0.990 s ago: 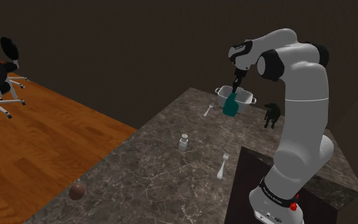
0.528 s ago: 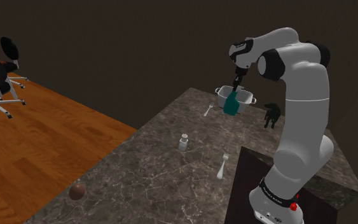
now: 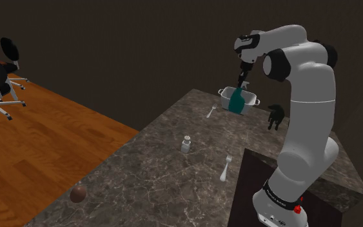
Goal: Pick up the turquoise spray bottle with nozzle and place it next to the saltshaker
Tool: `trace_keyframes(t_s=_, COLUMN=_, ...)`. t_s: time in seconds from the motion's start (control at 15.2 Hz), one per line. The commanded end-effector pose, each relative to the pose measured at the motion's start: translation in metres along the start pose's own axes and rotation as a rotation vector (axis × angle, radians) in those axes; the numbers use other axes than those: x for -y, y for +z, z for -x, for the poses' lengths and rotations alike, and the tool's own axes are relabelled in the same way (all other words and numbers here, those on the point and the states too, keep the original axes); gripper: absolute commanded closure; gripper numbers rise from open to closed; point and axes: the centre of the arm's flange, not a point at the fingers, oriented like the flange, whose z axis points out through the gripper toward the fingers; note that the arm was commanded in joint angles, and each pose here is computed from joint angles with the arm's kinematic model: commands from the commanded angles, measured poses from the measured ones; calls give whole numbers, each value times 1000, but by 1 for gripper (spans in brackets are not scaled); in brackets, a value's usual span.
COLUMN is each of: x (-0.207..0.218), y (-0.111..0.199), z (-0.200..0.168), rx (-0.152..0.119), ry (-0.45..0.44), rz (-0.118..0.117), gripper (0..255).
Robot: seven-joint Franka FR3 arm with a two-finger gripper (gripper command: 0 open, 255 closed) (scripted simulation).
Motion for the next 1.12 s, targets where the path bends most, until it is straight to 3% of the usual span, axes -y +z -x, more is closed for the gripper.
trace_keyframes(t_s=0.0, x=0, y=-11, z=0, rx=0, ry=0, rz=0, gripper=255)
trace_keyframes(t_s=1.06, x=-1, y=-95, z=0, rx=0, ry=0, rz=0, gripper=255)
